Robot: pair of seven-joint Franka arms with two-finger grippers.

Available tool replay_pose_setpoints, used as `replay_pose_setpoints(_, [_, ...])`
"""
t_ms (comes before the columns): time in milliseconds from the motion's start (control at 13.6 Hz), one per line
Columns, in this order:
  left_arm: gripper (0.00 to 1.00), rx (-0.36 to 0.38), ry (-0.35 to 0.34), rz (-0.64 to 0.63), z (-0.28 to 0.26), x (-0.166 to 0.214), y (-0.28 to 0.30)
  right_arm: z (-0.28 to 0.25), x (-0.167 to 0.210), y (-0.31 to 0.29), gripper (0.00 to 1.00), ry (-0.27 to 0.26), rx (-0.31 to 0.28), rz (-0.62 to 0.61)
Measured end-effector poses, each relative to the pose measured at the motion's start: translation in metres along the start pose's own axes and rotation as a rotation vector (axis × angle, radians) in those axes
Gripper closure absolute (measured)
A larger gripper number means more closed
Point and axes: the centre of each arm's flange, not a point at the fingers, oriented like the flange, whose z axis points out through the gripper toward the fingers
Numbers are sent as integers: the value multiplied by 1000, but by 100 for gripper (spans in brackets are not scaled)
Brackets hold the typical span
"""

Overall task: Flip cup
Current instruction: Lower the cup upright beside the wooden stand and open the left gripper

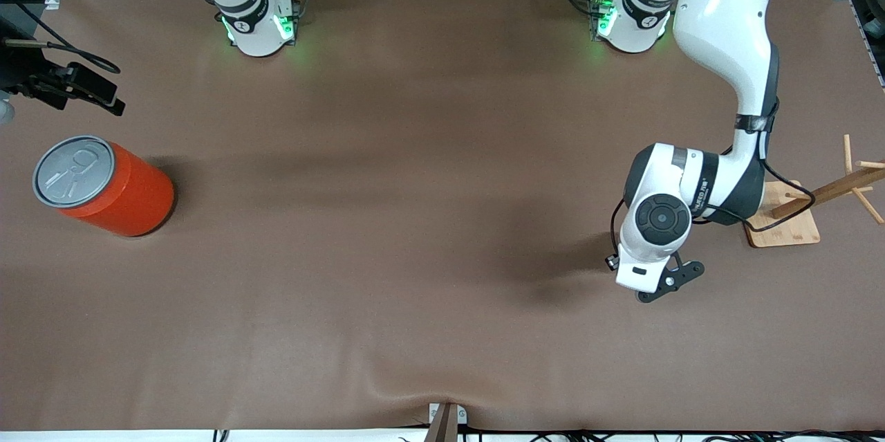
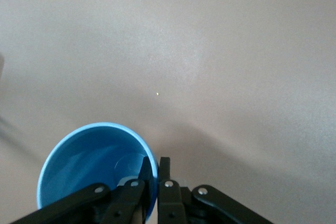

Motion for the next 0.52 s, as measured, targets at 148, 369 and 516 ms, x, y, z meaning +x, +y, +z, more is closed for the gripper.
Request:
replay_pose_setpoints(148, [93,-33,27,-21,2,1,-14,0,0,-2,0,1,0,-3])
replay_pose_setpoints(369, [93,-65,99,-58,6,15,-52,-1,0,-2,0,1,0,-4])
replay_pose_setpoints(516, [93,-84,147,-96,12,23,-77,-1,0,-2,0,2,0,-5])
